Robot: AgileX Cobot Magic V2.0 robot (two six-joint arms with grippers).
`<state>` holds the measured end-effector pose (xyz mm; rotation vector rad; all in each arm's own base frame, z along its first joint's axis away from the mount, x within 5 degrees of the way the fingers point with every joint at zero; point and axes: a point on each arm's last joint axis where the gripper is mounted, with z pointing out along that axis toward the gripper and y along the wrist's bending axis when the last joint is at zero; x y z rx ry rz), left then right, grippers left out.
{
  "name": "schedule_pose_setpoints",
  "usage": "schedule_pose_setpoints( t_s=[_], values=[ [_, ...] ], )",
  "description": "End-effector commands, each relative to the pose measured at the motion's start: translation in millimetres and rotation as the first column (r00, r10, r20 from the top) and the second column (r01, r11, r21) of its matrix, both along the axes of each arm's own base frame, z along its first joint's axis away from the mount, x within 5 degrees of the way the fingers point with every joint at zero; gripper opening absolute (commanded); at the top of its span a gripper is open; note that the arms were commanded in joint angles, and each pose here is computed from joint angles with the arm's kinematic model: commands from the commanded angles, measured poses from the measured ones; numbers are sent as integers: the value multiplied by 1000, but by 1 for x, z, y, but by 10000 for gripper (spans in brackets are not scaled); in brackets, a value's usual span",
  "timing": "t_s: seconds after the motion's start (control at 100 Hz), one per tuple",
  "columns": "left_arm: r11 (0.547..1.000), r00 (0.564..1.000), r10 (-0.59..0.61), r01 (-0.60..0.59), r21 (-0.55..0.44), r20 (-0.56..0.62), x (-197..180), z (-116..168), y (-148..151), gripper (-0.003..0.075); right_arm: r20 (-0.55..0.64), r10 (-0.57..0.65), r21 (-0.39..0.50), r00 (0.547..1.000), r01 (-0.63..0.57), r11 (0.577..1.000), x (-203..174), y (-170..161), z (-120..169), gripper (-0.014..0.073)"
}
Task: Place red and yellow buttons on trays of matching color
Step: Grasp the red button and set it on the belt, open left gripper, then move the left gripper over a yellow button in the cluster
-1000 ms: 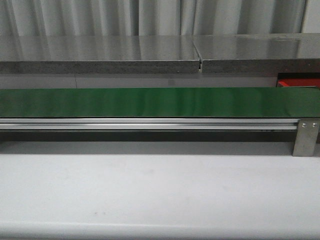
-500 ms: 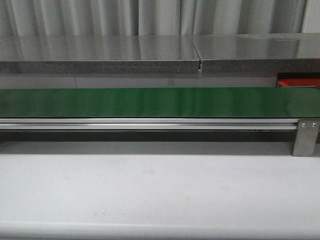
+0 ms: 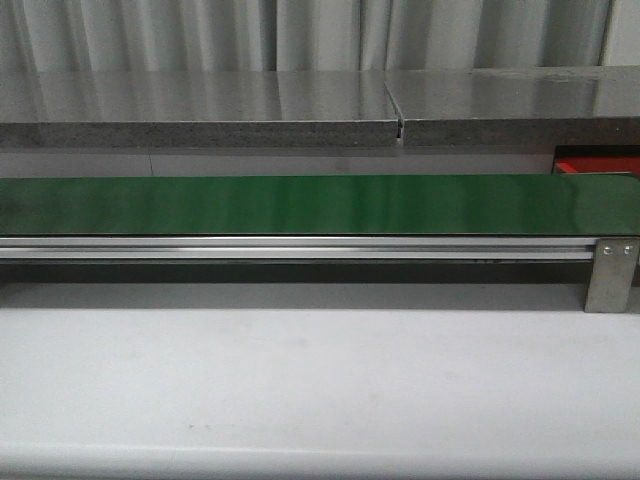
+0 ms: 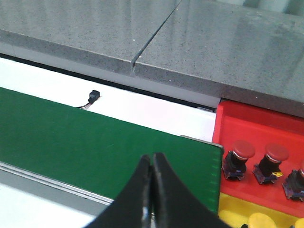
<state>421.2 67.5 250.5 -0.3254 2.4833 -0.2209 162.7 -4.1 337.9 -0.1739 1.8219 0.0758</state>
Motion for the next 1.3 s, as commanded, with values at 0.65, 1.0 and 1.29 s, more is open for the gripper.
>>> schedule_pose_setpoints(
  t_s=[0.65,1.0,1.29],
  values=[
    [980,930,170,-195,43,326,-30,88,54,608,60,-32,7,998,32,999,0,-2,13,-117],
    [948,918,280,-311,73,280,-31,53,114,608,60,-32,7,998,32,999,0,-2,13,-117],
    [954,940,253,-282,106,230,2,10,132,608,60,-32,7,998,32,999,0,-2,13,-117]
  ],
)
